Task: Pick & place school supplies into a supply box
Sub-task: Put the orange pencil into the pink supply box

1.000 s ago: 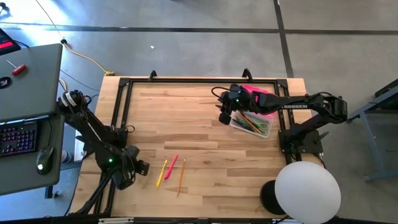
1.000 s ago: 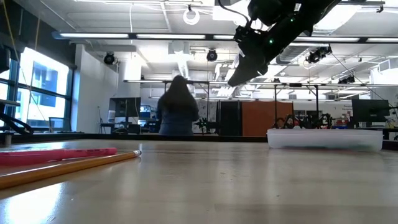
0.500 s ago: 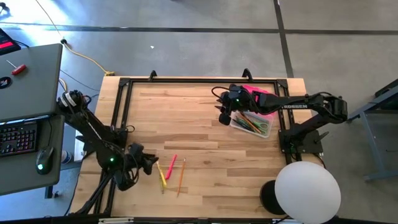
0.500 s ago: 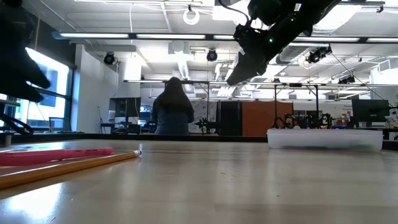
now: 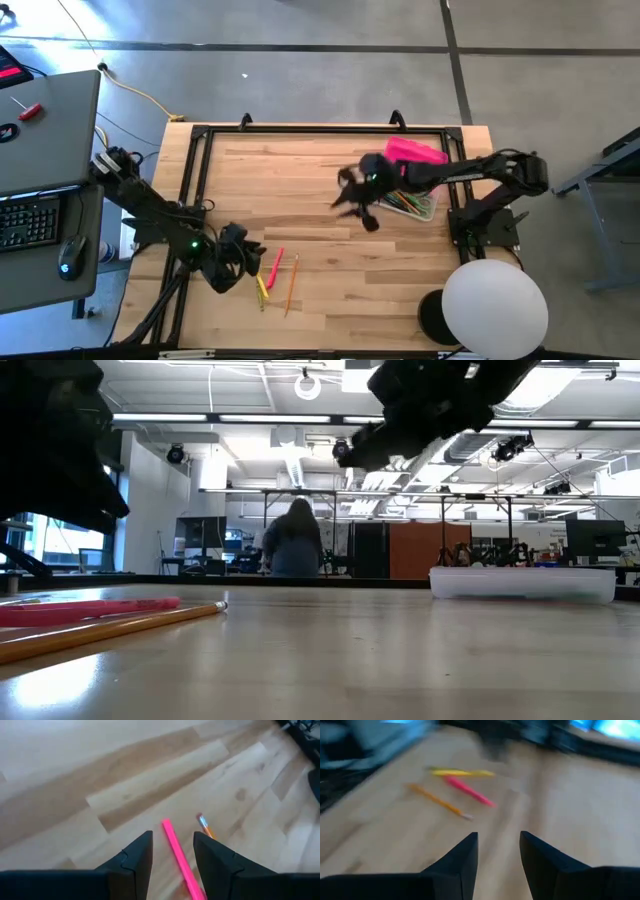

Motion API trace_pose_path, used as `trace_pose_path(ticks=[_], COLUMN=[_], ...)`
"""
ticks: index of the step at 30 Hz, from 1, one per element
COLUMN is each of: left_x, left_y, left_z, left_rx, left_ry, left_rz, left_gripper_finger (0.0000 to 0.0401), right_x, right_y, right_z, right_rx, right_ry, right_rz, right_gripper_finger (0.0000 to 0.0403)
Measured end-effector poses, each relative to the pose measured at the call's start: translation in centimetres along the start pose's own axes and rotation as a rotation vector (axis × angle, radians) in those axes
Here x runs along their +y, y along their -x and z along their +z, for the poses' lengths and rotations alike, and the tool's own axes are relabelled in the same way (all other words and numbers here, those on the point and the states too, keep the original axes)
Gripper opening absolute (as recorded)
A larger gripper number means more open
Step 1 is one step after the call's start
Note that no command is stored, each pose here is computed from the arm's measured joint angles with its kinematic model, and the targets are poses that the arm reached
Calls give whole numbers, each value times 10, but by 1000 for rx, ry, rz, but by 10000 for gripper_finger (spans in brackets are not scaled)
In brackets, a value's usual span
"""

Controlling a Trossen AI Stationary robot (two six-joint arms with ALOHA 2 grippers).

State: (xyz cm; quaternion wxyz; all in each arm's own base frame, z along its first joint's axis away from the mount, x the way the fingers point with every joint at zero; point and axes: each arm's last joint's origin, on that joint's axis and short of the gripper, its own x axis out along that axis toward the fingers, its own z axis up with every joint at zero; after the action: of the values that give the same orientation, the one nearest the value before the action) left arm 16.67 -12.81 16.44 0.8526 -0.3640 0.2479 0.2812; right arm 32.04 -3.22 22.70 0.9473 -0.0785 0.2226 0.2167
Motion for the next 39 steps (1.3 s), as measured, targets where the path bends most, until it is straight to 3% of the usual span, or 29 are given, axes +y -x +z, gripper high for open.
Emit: trace_pose_path(ticks=[6, 10, 17, 22, 29, 39], left_x=[1, 1, -14, -26, -20, -19], left_y=[-8, -11, -1, 20, 42, 48], left_z=[11, 14, 25, 45, 67, 72], left_rx=[-28, -25, -47, -57, -110, -112], left_ry=[-22, -12, -56, -71, -166, -152], left_rz=[34, 45, -4, -16, 85, 77], left_gripper_finger=[177, 177, 177, 177, 177, 177], right_x=[24, 35, 3, -10, -18, -19], right_y=[-66, -98, -144, -181, -218, -233], right_z=[-11, -21, 5, 13, -1, -27], right_rx=[-172, -281, -352, -274, -245, -130], right_ry=[293, 476, 307, 220, 291, 340], right_rz=[180, 371, 600, 733, 728, 614], right_gripper_finger=[124, 124, 124, 116, 83, 78])
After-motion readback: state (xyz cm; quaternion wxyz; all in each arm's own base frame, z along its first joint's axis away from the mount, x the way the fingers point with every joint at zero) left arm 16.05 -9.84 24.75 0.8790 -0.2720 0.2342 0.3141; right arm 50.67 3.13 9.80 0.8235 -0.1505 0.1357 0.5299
